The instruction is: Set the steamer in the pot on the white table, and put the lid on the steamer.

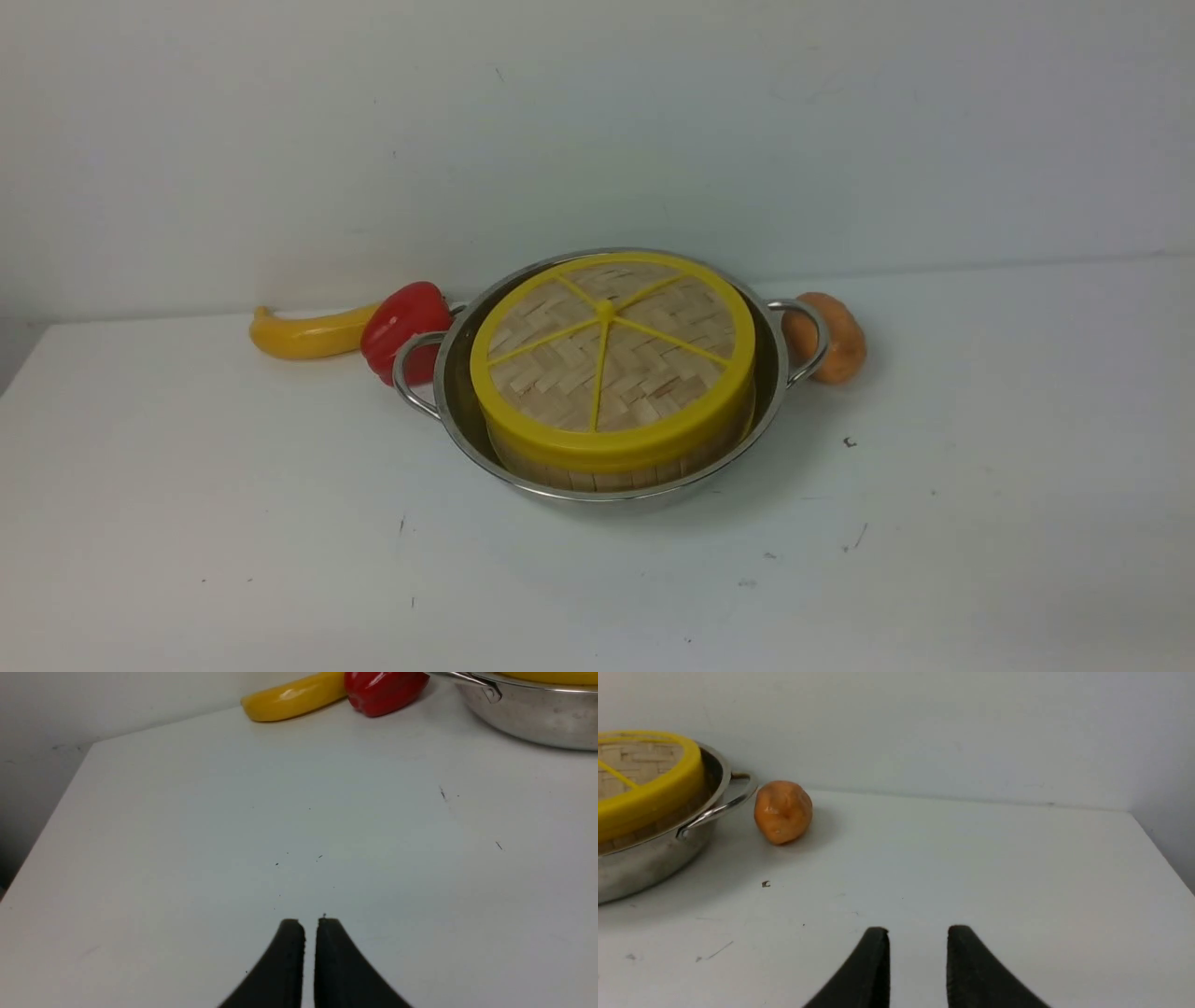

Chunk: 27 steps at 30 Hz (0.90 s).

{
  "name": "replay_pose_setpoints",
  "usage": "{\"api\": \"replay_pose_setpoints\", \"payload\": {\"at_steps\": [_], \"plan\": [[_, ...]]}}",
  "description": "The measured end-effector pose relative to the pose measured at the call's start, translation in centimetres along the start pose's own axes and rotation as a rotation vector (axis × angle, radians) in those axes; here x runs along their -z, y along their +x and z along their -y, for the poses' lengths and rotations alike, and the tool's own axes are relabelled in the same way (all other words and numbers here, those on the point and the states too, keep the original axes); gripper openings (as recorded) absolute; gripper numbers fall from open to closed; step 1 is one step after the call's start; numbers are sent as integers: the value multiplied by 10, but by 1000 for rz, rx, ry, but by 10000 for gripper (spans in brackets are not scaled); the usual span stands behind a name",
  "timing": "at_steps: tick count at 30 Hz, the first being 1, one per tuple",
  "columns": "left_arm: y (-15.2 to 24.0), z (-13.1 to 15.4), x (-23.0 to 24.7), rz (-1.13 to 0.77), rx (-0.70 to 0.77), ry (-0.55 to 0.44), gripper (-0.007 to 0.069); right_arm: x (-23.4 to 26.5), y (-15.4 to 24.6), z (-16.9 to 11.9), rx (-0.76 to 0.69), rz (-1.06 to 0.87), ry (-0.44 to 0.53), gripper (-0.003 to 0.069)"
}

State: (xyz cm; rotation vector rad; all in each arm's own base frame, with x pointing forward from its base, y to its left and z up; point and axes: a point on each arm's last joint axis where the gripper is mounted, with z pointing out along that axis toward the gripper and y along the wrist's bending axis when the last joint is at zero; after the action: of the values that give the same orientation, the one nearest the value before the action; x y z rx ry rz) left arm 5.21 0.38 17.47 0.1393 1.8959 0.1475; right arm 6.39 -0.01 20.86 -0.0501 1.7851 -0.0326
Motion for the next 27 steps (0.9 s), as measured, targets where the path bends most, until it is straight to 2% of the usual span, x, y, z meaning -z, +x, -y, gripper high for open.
{"api": "replay_pose_setpoints", "payload": {"at_steps": [5, 27], "plan": [[0, 0, 0, 0, 0, 0, 52, 3, 20, 0, -37, 50, 16, 211], [0, 0, 0, 2, -1, -1, 94, 4, 20, 0, -54, 68, 17, 240]]}}
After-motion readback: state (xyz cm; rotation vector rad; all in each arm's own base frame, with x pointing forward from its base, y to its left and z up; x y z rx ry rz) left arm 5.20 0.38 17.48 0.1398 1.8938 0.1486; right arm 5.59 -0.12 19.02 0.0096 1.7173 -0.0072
